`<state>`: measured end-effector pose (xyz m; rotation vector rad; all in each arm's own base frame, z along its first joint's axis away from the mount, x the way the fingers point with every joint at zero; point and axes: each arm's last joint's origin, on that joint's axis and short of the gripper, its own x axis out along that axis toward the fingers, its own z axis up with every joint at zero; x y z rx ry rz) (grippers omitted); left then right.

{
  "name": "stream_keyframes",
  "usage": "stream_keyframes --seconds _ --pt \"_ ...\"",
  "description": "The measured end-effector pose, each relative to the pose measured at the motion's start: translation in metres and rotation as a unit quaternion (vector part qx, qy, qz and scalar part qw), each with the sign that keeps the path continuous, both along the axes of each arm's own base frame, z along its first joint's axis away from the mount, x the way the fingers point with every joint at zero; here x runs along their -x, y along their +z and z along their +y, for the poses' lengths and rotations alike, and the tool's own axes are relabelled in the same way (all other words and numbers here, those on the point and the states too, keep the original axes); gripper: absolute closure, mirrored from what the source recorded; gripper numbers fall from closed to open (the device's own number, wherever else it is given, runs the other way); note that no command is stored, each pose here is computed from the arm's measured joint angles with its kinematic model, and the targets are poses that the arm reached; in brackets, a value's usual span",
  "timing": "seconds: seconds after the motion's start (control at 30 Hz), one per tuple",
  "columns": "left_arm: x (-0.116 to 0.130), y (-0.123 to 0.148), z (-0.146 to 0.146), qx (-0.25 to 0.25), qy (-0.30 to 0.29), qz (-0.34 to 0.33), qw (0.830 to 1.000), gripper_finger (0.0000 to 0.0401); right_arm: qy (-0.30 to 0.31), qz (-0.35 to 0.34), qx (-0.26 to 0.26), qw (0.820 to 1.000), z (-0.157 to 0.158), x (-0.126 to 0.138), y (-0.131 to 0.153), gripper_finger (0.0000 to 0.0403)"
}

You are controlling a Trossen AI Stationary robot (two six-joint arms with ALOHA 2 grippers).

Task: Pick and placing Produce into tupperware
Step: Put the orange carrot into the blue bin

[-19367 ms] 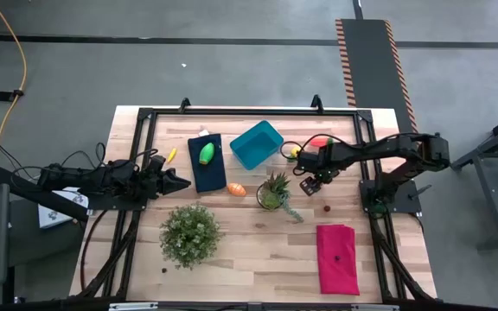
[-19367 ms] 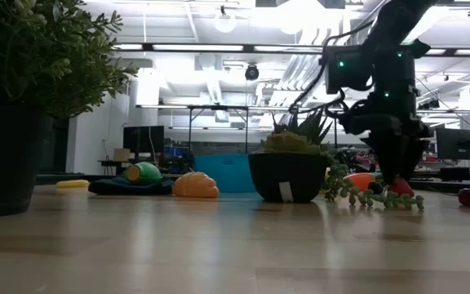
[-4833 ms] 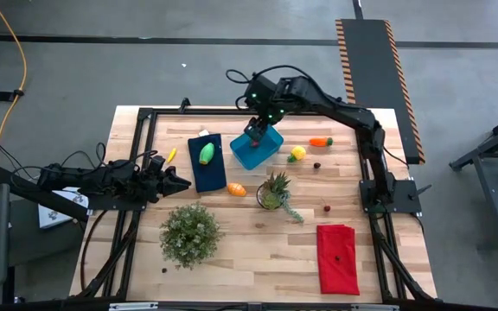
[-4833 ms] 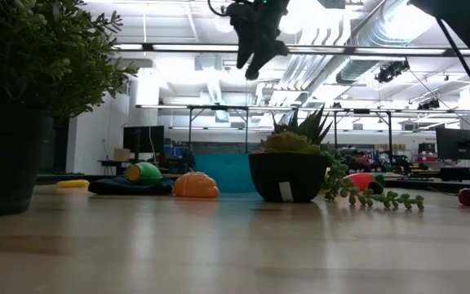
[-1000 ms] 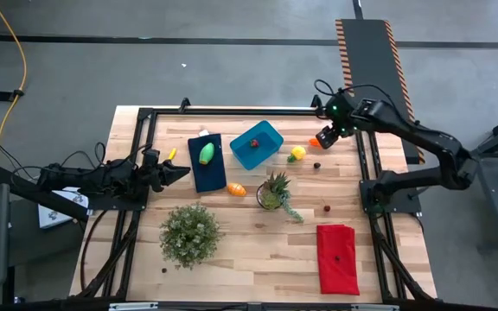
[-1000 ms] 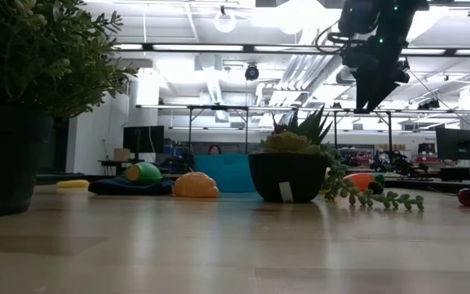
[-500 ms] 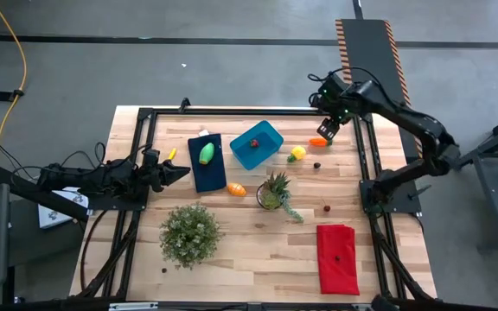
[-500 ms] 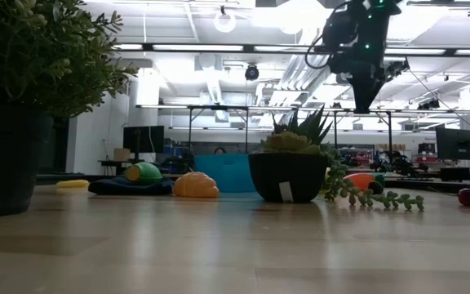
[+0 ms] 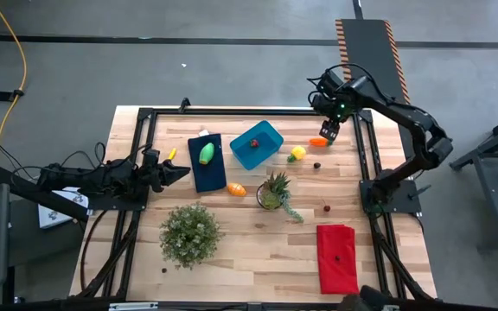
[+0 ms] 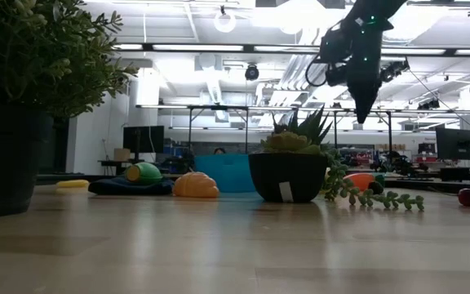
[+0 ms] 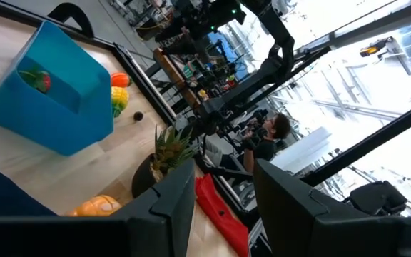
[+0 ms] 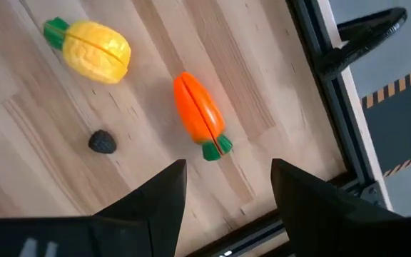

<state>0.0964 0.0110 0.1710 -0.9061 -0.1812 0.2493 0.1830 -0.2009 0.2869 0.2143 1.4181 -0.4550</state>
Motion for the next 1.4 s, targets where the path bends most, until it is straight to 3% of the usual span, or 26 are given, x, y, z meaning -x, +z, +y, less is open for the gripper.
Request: stream_keyframes --seconds 0.37,0.67,1.0,1.4 --pt "0.0 0.0 0.0 -0.006 0.0 0.002 1.0 0.027 0.083 0.01 -0.026 0.996 -0.005 -0.007 -0.012 0.0206" --pt "0.0 0.0 0.0 -0.006 0.001 0.002 1.0 0.027 0.097 0.018 -0.044 0.994 -0.015 -0.017 -0.03 0.0206" --pt "0.0 0.0 0.0 -0.006 0.0 0.002 1.0 0.027 0.074 0.024 -0.088 0.993 -0.027 -0.019 -0.051 0.0206" --pt "0.0 0.0 0.0 -0.006 0.0 0.002 1.0 0.027 0.108 0.035 -0.129 0.985 -0.023 -0.016 -0.07 0.0206"
